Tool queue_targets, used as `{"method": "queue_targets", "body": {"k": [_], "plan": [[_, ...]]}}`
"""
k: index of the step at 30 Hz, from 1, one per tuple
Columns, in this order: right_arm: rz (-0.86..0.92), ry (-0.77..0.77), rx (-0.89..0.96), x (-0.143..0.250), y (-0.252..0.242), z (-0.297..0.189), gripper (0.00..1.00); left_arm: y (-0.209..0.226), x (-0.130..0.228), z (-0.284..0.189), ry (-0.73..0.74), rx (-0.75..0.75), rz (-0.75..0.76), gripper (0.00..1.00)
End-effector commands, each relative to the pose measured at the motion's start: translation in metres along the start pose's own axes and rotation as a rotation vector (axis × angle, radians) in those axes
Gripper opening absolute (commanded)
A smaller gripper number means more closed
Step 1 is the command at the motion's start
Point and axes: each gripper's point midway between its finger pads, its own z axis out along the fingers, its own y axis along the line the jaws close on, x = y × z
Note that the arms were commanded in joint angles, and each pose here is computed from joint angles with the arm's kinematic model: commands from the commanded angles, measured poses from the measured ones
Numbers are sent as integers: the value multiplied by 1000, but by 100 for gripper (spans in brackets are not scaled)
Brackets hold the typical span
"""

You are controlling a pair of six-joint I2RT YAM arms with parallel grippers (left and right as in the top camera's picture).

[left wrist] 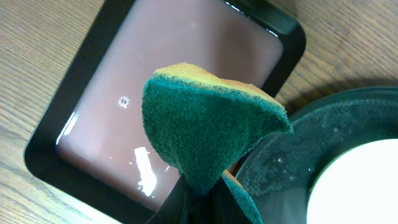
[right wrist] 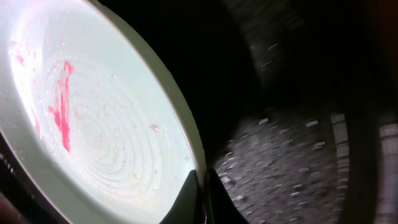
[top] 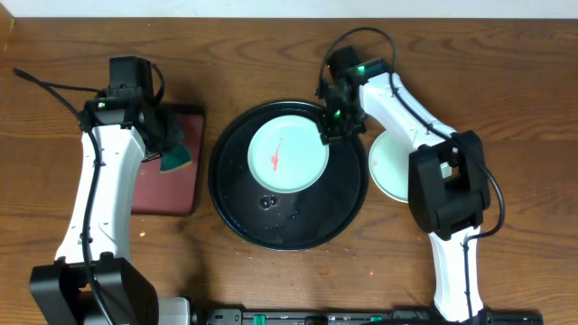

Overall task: Clean dirty plates on tray and stack at the side
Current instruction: 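Reach the right gripper to the last light-blue plate and pinch its rim, then wipe the last light-blue plate with the sponge in the left gripper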

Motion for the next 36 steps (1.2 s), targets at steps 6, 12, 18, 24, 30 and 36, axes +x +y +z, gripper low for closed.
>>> {"method": "queue_targets", "body": {"k": [6, 12, 18, 24, 30, 36], "plan": [[0, 12, -23, 3, 16, 14, 1, -44, 22, -3, 54, 110, 138, 7], [-43, 27, -21, 7, 17, 30, 1, -72, 41, 4, 89, 127, 231, 7], [-67, 71, -25, 16, 12, 45, 1, -100, 61, 24, 137, 139, 364, 7], [-73, 71, -31, 16, 13, 46, 1, -135, 79, 47, 171, 214, 522, 7], [-81, 72, -31, 16, 14, 46, 1, -150, 90, 77, 199, 214, 596, 7], [-81, 72, -31, 16, 14, 46, 1, -152, 104, 109, 262, 203, 601, 7]]}}
